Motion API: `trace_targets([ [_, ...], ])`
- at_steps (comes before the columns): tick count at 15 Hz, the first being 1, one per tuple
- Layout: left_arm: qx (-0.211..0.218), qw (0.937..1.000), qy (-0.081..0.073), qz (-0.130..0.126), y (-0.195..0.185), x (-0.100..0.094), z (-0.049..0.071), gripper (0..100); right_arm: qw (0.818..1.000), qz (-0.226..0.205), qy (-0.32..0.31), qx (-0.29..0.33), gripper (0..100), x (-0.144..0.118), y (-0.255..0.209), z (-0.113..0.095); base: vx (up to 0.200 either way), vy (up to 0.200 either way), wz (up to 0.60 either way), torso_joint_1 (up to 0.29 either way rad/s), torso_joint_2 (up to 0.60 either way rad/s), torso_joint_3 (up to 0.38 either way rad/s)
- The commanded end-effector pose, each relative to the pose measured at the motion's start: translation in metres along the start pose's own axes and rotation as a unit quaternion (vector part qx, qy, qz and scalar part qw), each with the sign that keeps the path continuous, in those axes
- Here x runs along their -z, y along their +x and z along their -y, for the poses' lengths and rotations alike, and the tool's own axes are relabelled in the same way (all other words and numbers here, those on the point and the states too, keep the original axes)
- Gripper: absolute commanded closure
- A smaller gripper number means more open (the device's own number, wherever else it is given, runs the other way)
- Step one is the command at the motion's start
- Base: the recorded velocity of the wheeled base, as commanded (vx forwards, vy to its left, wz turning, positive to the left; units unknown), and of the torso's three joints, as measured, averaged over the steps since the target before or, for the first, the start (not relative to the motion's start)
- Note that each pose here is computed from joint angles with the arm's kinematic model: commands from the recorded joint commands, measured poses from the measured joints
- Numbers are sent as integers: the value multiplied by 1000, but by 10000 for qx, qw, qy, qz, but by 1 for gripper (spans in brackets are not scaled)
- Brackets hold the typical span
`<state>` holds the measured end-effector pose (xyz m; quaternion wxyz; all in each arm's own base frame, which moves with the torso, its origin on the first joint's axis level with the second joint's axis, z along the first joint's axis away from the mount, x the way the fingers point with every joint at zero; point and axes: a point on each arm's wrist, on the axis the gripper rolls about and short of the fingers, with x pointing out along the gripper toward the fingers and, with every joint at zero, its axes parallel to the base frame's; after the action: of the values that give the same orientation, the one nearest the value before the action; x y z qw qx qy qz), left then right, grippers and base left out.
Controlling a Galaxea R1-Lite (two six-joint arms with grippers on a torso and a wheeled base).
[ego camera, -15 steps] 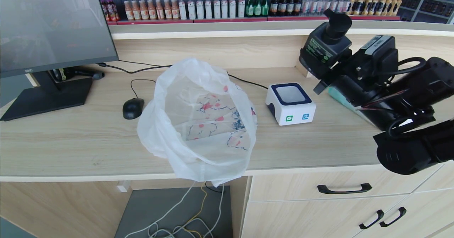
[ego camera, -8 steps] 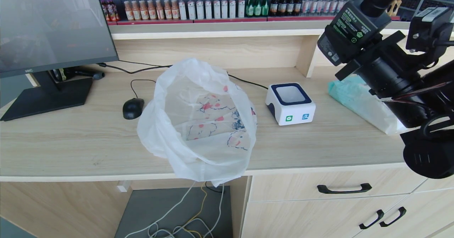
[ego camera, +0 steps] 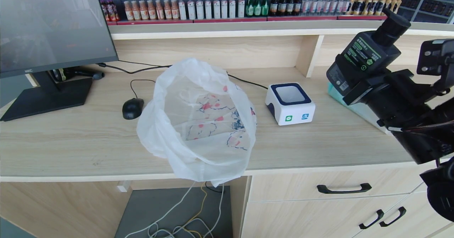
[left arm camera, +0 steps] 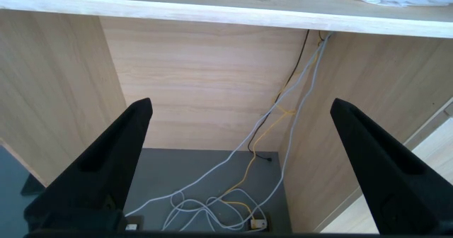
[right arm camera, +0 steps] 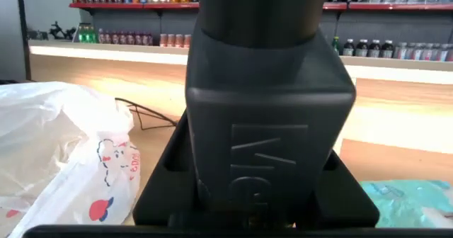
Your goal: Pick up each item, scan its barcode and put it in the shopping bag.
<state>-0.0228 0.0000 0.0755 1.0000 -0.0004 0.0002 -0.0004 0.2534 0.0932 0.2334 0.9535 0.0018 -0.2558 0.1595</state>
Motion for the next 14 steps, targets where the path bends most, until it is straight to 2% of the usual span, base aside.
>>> trace_targets([
  [1,-4,10000,-3,2,0,0,0,0,9990,11,443,39,100,-7,-5,-25,0,0,0,0,0,0],
  [4,3,10000,-11,2,0,0,0,0,9986,-28,532,-44,100,-3,-3,-35,0,0,0,0,0,0],
  [8,3,10000,-26,2,0,0,0,0,9978,-194,628,-67,100,8,0,-37,0,200,0,-4,-1,2],
  [14,-4,10000,-34,2,0,0,0,0,9969,-217,756,-81,100,14,5,-38,0,200,0,3,2,2],
])
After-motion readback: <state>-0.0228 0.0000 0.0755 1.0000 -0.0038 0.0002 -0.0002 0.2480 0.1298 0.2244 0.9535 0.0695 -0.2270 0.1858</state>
